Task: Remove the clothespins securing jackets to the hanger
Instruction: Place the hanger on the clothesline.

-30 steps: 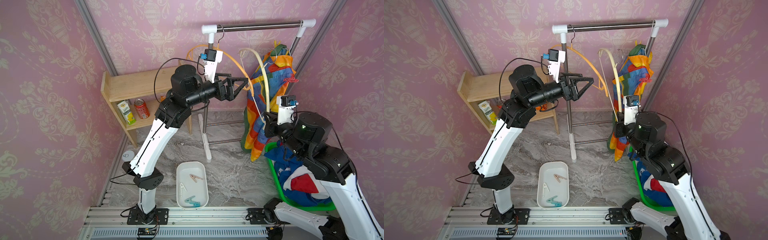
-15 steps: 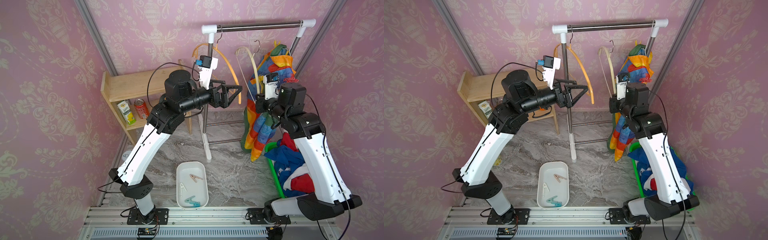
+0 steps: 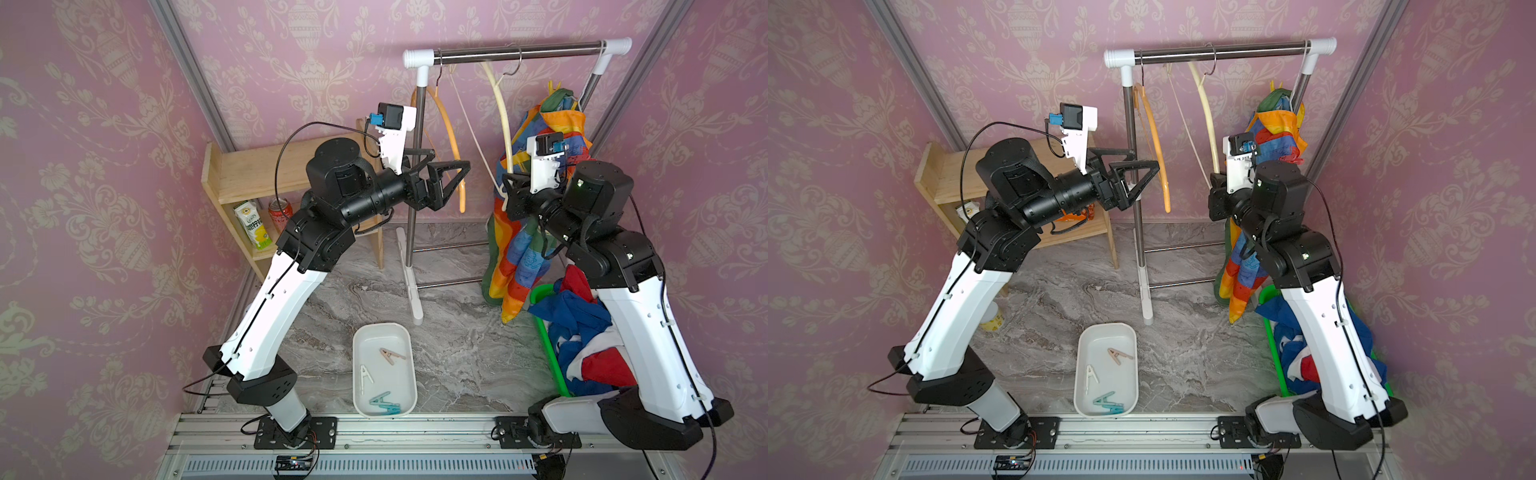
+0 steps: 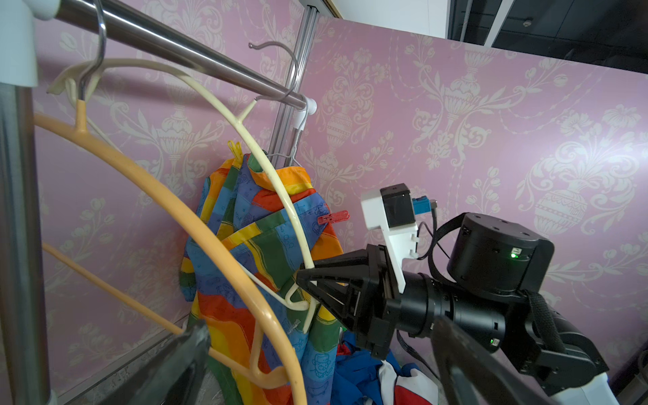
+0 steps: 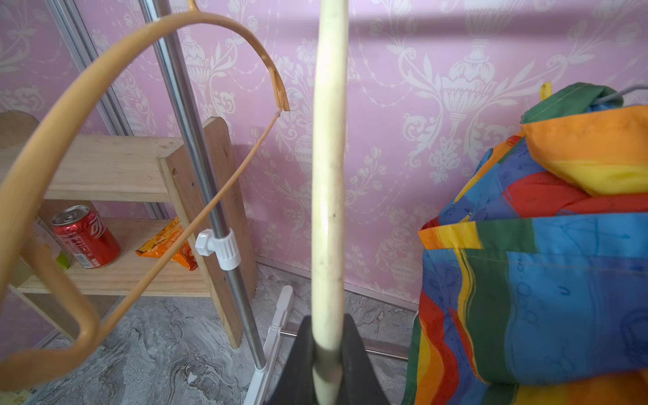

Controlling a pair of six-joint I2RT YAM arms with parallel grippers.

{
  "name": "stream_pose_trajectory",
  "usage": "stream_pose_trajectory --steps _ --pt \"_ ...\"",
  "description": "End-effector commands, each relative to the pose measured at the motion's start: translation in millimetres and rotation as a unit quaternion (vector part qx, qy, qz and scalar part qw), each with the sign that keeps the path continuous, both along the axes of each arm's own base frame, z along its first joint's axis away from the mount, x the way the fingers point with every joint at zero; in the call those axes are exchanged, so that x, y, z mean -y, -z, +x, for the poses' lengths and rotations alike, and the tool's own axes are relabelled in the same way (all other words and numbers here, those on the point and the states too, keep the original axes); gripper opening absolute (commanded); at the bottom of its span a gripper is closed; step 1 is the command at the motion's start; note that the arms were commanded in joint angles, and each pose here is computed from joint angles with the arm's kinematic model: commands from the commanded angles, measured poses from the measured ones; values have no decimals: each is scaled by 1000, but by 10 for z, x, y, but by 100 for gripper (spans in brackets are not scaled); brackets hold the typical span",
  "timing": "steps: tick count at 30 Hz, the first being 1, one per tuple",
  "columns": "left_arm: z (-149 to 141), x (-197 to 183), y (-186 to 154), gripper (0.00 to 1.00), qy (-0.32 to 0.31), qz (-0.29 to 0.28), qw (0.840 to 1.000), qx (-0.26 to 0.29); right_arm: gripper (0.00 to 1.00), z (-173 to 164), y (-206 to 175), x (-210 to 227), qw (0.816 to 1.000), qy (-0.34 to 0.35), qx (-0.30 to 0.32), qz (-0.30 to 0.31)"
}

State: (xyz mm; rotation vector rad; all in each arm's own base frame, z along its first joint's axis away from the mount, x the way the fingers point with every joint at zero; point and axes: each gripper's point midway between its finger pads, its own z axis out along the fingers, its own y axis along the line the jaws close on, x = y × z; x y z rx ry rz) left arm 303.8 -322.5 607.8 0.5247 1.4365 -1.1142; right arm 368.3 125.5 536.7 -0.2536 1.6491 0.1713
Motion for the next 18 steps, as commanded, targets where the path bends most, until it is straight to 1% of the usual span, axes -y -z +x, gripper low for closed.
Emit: stream_pose_trajectory --steps 1,4,8,12,13,18 --pt "7 -20 -36 99 3 -3 1000 2 0 111 -225 -172 999 -18 39 1" --pt "-26 -61 -27 99 -1 -1 1000 3 0 262 -189 -229 999 -16 29 -5" --pt "-78 -113 -14 96 -5 4 1000 11 0 457 -88 -283 1000 -8 6 -18" --pt "-92 -166 0 97 -15 8 1000 13 0 617 36 -321 1000 -1 -15 -26" --pt "-85 -180 9 99 -19 8 1000 12 0 636 63 -330 999 0 -20 -26" --pt "-117 -274 4 99 -37 8 999 24 0 656 211 -311 999 9 -40 -16"
